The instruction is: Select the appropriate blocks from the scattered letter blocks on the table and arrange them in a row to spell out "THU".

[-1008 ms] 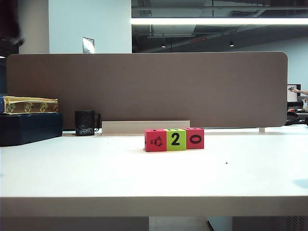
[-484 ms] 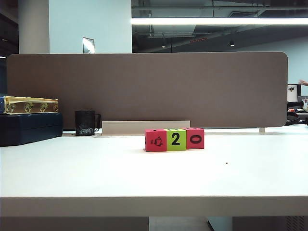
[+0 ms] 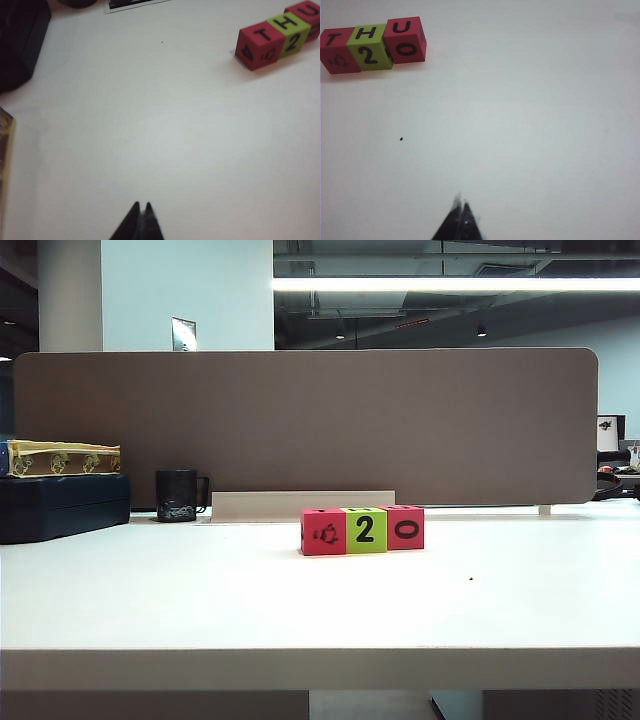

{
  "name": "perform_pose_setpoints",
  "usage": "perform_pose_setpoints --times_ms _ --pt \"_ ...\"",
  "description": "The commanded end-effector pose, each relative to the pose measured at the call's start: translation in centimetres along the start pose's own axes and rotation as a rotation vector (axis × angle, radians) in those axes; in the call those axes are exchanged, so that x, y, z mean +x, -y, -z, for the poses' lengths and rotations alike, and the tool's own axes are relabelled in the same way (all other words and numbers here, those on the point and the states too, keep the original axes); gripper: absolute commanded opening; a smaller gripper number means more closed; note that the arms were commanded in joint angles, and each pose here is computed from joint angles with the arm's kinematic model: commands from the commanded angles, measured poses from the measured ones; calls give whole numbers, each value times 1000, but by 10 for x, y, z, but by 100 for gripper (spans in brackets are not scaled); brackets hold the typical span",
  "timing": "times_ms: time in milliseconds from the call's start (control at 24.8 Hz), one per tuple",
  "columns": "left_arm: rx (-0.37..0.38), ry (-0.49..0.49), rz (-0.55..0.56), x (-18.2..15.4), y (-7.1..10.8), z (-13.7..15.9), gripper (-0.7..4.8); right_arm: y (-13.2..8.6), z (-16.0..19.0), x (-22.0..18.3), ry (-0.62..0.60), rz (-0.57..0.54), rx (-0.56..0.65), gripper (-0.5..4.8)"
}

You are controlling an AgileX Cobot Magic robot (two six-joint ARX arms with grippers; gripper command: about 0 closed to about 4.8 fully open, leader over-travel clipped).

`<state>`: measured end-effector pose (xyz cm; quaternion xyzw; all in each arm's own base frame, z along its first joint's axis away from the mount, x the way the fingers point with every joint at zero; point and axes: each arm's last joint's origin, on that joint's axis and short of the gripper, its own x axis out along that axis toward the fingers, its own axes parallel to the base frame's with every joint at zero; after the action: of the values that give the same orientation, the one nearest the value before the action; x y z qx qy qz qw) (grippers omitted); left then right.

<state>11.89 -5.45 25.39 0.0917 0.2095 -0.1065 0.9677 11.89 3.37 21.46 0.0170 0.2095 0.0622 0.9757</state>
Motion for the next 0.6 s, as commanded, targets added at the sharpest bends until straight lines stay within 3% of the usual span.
perform_pose_setpoints --times_ms 40,121,161,242,605 --pt "25 76 -128 3 -3 -4 -5 0 -3 -1 20 -4 7 -5" --pt "-29 160 -208 5 -8 -5 -5 0 -3 -1 20 -4 7 -5" --pt "-98 264 -243 6 -14 -4 -5 0 -3 -1 20 -3 7 -5" --pt "-166 361 -232 7 -24 6 -5 0 -3 -1 20 -4 6 -5" --pt "-276 415 -232 3 -50 70 -5 0 -3 -1 20 -3 7 -5"
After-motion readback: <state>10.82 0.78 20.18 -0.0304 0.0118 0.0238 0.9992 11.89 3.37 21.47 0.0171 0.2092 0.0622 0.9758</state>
